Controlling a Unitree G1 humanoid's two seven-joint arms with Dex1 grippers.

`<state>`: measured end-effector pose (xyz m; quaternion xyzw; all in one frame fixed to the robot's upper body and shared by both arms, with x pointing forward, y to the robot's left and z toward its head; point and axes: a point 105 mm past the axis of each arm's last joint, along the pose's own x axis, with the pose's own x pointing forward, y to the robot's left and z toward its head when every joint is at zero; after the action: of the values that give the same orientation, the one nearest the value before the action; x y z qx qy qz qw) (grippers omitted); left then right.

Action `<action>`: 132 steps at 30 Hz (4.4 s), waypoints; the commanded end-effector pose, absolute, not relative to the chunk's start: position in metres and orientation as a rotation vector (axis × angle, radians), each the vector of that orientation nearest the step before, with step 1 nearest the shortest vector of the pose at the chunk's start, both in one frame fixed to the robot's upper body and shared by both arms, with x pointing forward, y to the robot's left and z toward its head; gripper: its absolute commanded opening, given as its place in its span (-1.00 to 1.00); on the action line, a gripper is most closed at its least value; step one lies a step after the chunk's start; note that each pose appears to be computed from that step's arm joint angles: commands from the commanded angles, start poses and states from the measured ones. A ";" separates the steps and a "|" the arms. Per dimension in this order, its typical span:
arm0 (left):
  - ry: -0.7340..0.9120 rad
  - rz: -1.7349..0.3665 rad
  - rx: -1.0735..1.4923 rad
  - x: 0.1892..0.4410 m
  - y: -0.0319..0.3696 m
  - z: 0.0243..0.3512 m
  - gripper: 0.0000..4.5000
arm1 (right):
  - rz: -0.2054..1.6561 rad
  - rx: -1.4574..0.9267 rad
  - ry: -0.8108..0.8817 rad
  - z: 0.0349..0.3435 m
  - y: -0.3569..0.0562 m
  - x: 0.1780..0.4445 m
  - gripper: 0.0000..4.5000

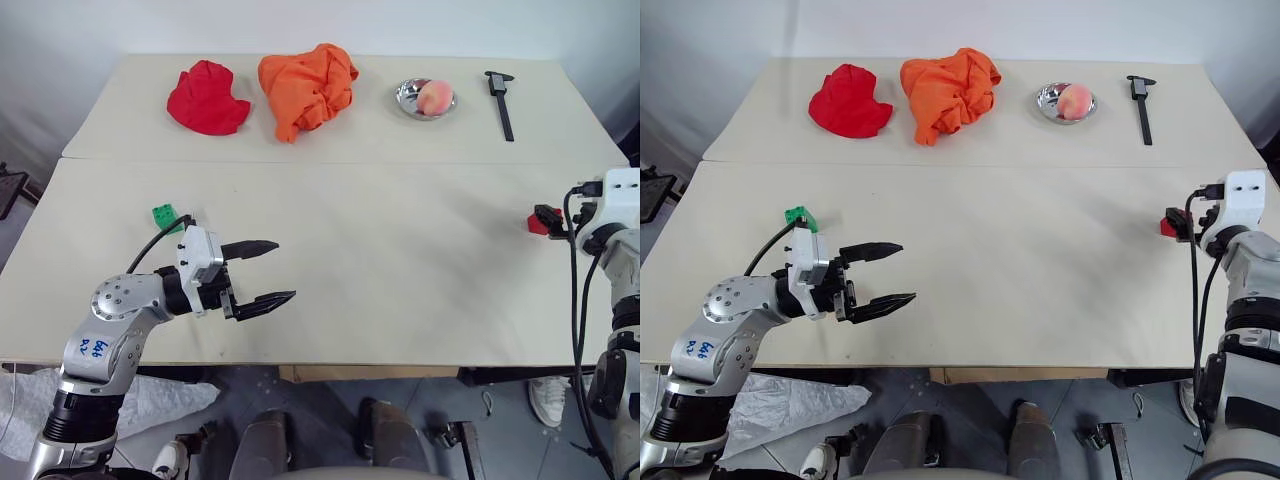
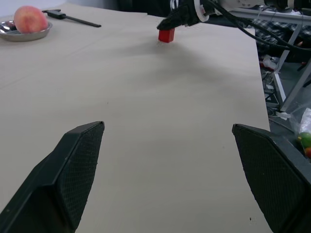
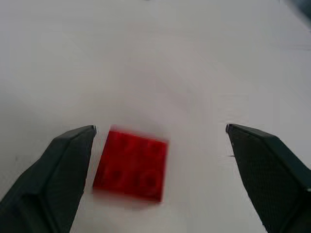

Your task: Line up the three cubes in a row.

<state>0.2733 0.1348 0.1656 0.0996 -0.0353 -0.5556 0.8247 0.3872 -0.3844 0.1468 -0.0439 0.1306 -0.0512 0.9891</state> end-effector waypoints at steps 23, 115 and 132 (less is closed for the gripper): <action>-0.142 -1.167 0.314 0.282 0.145 0.173 1.00 | 1.188 -0.525 0.132 0.181 -0.213 0.335 -0.34; 0.028 0.100 -0.066 0.374 0.274 0.144 0.60 | 1.315 -0.132 -0.237 0.159 -0.122 0.270 1.00; -0.114 -0.819 0.311 0.327 0.257 0.241 -0.35 | 1.198 -0.169 -0.214 0.157 -0.152 0.262 1.00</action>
<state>0.3366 0.2814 0.2389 0.1409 -0.0437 -0.3019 0.9418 0.2656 -0.1506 0.1431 -0.0655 -0.0718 0.5641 0.8200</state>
